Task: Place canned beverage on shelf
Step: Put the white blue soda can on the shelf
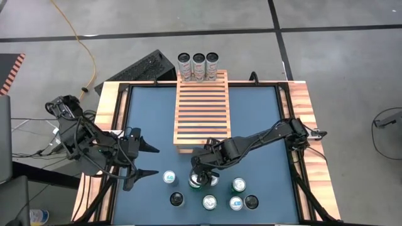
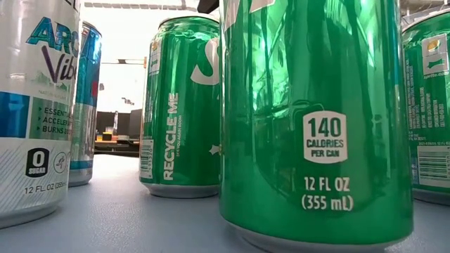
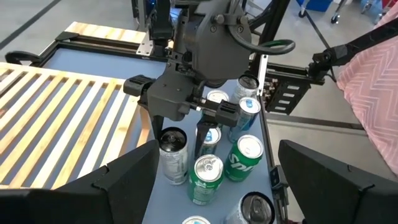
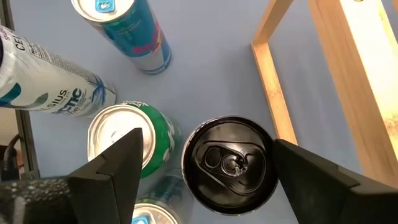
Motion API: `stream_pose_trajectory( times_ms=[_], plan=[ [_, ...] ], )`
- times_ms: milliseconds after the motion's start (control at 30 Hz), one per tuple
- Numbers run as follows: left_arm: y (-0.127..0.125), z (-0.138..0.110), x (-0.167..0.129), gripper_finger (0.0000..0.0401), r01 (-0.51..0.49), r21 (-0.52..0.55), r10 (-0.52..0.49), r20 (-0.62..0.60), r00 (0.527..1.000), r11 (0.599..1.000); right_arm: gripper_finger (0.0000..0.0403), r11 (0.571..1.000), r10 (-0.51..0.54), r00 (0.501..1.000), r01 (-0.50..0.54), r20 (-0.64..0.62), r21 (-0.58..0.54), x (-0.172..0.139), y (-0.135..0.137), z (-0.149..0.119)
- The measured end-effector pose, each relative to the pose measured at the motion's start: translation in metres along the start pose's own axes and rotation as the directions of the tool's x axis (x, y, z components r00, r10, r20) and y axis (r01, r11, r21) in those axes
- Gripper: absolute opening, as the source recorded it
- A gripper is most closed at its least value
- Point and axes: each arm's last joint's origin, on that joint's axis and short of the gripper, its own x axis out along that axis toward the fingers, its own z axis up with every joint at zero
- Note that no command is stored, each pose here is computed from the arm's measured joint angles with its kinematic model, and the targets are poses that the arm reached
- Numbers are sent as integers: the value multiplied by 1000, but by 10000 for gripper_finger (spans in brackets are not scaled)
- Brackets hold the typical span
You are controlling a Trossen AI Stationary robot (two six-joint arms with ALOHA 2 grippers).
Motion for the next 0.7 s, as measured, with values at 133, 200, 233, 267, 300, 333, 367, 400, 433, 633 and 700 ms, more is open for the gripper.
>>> stream_pose_trajectory(
  times_ms=[133,200,233,267,300,333,367,400,433,633,700],
  plan=[
    [0,0,0,318,3,0,-3,-2,1000,1000,317,1000,8,1000,-7,21,-15,0,2,1],
    [0,0,0,318,6,-1,-6,-3,1000,1000,317,999,-7,999,9,51,-46,-1,5,1],
    [0,0,0,318,7,-1,-7,-2,1000,1000,317,997,-19,998,24,66,-70,-2,6,1],
    [-1,0,0,318,11,2,-11,-2,1000,1000,317,995,-33,997,40,77,-95,-4,6,1],
    [-1,1,0,318,18,4,-18,-1,1000,1000,317,992,-43,996,53,84,-119,-7,7,0],
    [-1,1,0,318,27,7,-27,0,1000,1000,317,990,-46,995,57,92,-128,-10,7,0],
    [-2,1,0,318,36,5,-36,3,999,999,317,990,-41,994,54,102,-131,-14,6,0],
    [-2,2,0,318,40,4,-40,6,999,999,317,991,-35,993,49,110,-128,-19,5,1],
    [-2,2,0,318,44,4,-44,4,999,999,317,991,-32,993,46,118,-126,-23,4,1],
    [-3,2,0,318,55,-2,-55,-3,998,998,317,992,-30,991,46,132,-119,-31,1,3],
    [-3,2,0,318,55,-2,-55,-3,998,998,317,991,-38,993,52,114,-123,-31,1,0]
  ],
)
